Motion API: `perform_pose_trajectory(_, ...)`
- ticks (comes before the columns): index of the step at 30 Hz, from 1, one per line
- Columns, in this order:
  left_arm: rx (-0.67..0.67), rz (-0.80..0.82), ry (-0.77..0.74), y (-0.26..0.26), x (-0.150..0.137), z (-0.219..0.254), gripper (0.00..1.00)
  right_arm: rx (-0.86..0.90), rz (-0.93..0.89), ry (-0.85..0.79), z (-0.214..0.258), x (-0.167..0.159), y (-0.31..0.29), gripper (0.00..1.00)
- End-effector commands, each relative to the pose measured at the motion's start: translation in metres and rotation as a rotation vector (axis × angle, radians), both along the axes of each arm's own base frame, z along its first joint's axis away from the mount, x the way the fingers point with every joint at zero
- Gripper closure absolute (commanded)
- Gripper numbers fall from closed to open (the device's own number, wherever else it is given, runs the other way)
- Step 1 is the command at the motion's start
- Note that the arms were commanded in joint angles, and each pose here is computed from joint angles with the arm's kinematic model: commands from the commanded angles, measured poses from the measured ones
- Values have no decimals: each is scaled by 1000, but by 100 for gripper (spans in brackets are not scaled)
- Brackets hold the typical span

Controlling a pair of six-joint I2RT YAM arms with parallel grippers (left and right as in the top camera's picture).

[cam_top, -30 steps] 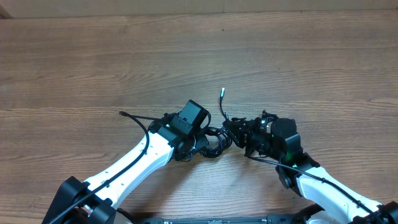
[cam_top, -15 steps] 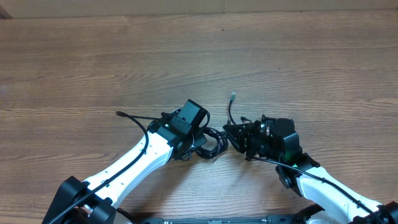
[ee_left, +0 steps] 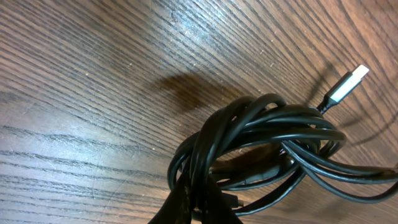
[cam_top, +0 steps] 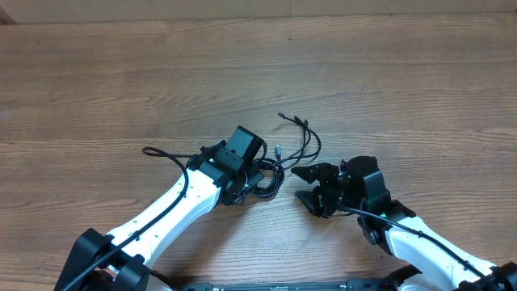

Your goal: Untangle cables

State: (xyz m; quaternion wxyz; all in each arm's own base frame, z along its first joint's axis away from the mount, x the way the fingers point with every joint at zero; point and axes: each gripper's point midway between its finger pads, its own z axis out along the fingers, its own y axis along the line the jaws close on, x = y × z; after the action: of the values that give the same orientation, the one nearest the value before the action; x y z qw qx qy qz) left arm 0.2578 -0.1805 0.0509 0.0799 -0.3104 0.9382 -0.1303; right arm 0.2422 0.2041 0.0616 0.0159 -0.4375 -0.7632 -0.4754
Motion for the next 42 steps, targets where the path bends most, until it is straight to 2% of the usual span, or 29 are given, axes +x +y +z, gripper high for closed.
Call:
perform_pose_trajectory(1, 0, 60, 4, 4, 1, -2, 95, -8, 8, 8, 0, -1, 1, 33)
perform_pose_trajectory(7, -22, 108, 19, 2, 1, -1, 95, -63, 77, -72, -2, -3, 0, 28)
perform_pose_trajectory(16, -223, -2, -1, -39, 8, 15, 96, -73, 69, -78, -3, -1, -1, 28)
perform_pose_trajectory(31, -506, -92, -4, -64, 4, 67, 96, -87, 44, -83, -4, 3, -4, 36)
perform_pose_trajectory(35, -577, -128, 3, -72, 1, 78, 96, -77, 31, -128, 3, 11, -3, 38)
perform_pose_trajectory(38, -615, -152, 30, -77, -5, 82, 96, -60, 18, -188, 14, 20, -1, 51)
perform_pose_trajectory(39, -625, -152, 24, -77, -3, 84, 96, -70, 6, -190, 13, 22, -3, 66)
perform_pose_trajectory(41, -629, -136, 8, -73, 4, 85, 96, -77, 5, -181, 11, 21, -4, 79)
perform_pose_trajectory(42, -630, -127, 1, -70, 7, 86, 96, -80, 5, -174, 10, 20, -4, 83)
